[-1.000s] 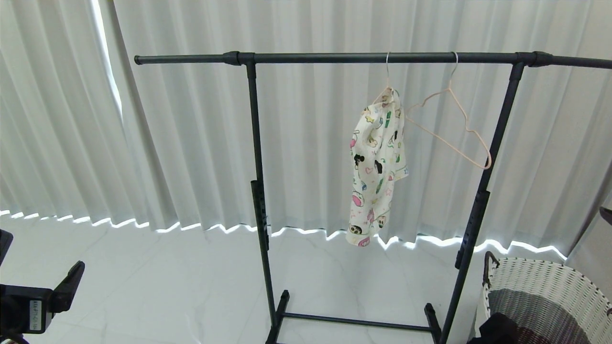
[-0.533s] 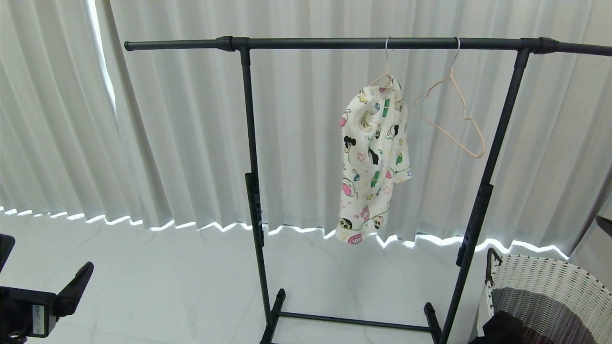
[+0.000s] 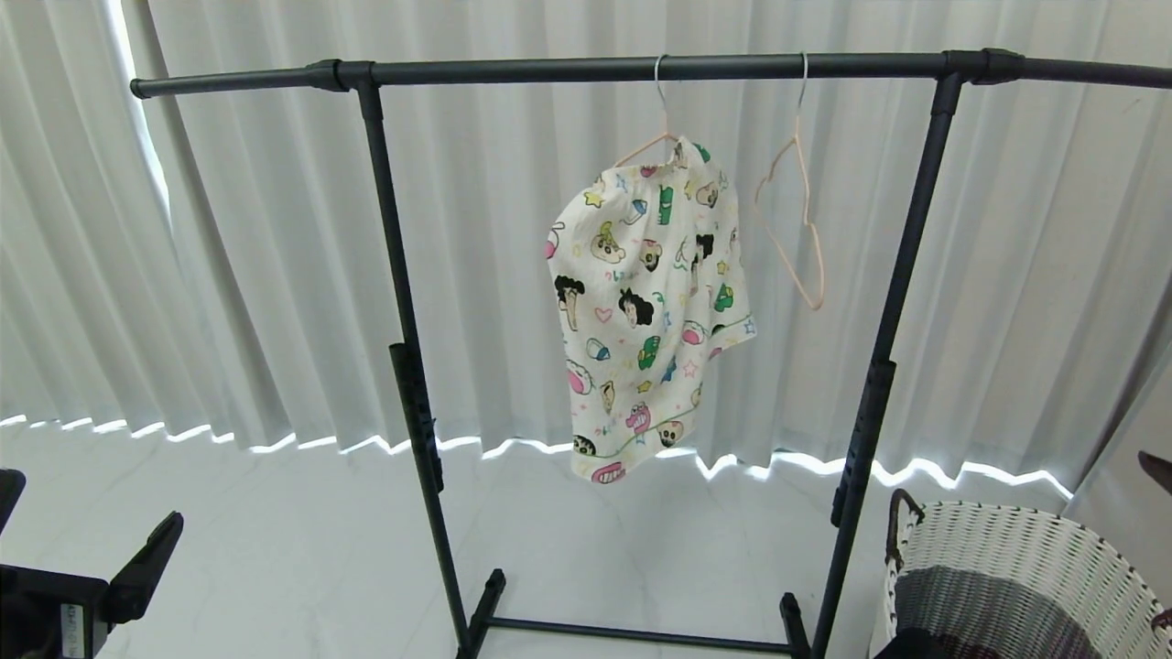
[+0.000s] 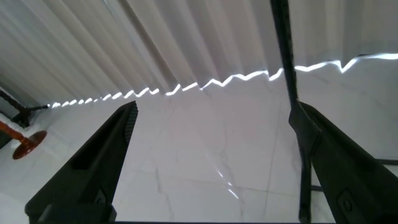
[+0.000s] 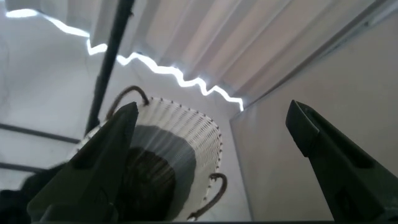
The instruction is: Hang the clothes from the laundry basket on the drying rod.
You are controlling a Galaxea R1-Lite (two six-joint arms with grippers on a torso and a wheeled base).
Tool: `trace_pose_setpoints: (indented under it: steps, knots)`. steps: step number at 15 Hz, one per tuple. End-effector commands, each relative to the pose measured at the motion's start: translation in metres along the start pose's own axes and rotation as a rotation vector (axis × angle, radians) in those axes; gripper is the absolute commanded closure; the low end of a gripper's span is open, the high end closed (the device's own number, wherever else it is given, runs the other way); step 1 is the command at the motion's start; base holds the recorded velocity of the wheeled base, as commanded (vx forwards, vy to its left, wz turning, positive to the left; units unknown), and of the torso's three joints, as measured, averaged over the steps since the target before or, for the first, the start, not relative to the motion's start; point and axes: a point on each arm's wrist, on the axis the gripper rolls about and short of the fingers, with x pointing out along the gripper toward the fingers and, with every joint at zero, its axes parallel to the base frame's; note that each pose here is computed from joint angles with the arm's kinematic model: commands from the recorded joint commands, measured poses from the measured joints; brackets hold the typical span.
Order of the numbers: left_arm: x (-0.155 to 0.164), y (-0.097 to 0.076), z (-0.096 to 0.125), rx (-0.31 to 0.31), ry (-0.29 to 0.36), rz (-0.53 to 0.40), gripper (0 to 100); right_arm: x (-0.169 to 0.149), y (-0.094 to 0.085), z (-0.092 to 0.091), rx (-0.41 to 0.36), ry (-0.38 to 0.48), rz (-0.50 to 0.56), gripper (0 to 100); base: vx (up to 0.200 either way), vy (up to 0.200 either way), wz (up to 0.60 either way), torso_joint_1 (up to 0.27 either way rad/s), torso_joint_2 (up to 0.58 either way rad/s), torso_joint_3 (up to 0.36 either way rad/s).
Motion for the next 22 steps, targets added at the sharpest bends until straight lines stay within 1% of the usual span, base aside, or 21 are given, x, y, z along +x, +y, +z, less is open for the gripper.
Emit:
trace_pose_setpoints:
  steps: [1, 2, 4, 5, 7, 8, 9, 10, 11, 12, 15, 17, 19, 21, 22]
  knots:
    - [0.000, -0.001, 0.000, 0.006, -0.004, -0.005, 0, 0.005, 0.011, -0.018, -0.014, 0.064, 0.045, 0, 0.000, 0.000, 0.00, 0.000, 0.00, 0.000]
    - [-0.001, -0.001, 0.000, 0.025, -0.002, -0.005, 0, 0.009, 0.016, -0.023, -0.027, 0.088, 0.077, 0, 0.000, 0.000, 0.00, 0.000, 0.00, 0.000]
    - [0.000, -0.001, 0.000, 0.035, -0.001, -0.006, 0, 0.015, 0.025, -0.029, -0.045, 0.104, 0.161, 0, 0.000, 0.000, 0.00, 0.000, 0.00, 0.000]
    - [0.000, -0.001, 0.000, 0.041, -0.001, -0.006, 0, 0.021, 0.034, -0.036, -0.070, 0.131, 0.241, 0, 0.000, 0.000, 0.00, 0.000, 0.00, 0.000]
    - [-0.001, -0.001, 0.000, 0.046, -0.004, -0.008, 0, 0.032, 0.046, -0.050, -0.131, 0.211, 0.306, 0, -0.200, 0.000, 0.00, 0.002, 0.00, 0.002]
    - [-0.001, -0.002, 0.000, 0.041, -0.012, -0.019, 0, 0.036, 0.051, -0.054, -0.147, 0.230, 0.331, 0, -0.200, 0.000, 0.00, 0.012, 0.00, 0.002]
    - [-0.003, -0.006, 0.001, 0.035, -0.044, -0.079, 0, 0.044, 0.061, -0.059, -0.171, 0.252, 0.376, 0, 0.000, 0.000, 0.00, 0.000, 0.00, 0.000]
    - [-0.005, -0.008, 0.002, 0.029, -0.063, -0.107, 0, 0.047, 0.064, -0.061, -0.178, 0.265, 0.390, 0, 0.000, 0.000, 0.00, 0.000, 0.00, 0.000]
    - [-0.008, -0.013, 0.003, 0.023, -0.113, -0.196, 0, 0.056, 0.075, -0.074, -0.197, 0.326, 0.428, 0, 0.000, 0.000, 0.00, 0.000, 0.00, 0.000]
    - [-0.009, -0.015, 0.002, 0.017, -0.124, -0.228, 0, 0.060, 0.081, -0.085, -0.206, 0.368, 0.452, 0, 0.000, 0.000, 0.00, 0.000, 0.00, 0.000]
    - [-0.009, -0.018, -0.004, 0.010, -0.102, -0.242, 0, 0.077, 0.103, -0.094, -0.245, 0.382, 0.515, 0, 0.000, 0.000, 0.00, 0.000, 0.00, 0.000]
    - [-0.009, -0.018, -0.004, 0.009, -0.101, -0.239, 0, 0.092, 0.112, -0.100, -0.255, 0.404, 0.532, 0, 0.000, 0.000, 0.00, 0.000, 0.00, 0.000]
    - [-0.009, -0.018, -0.004, 0.009, -0.099, -0.238, 0, 0.101, 0.121, -0.106, -0.266, 0.428, 0.551, 0, 0.000, 0.000, 0.00, 0.000, 0.00, 0.000]
    - [-0.009, -0.016, -0.001, 0.007, -0.108, -0.229, 0, 0.108, 0.130, -0.112, -0.282, 0.451, 0.578, 0, 0.000, 0.000, 0.00, 0.000, 0.00, 0.000]
    - [-0.008, -0.013, 0.004, 0.004, -0.121, -0.215, 0, 0.114, 0.138, -0.115, -0.296, 0.456, 0.594, 0, 0.000, 0.000, 0.00, 0.000, 0.00, 0.000]
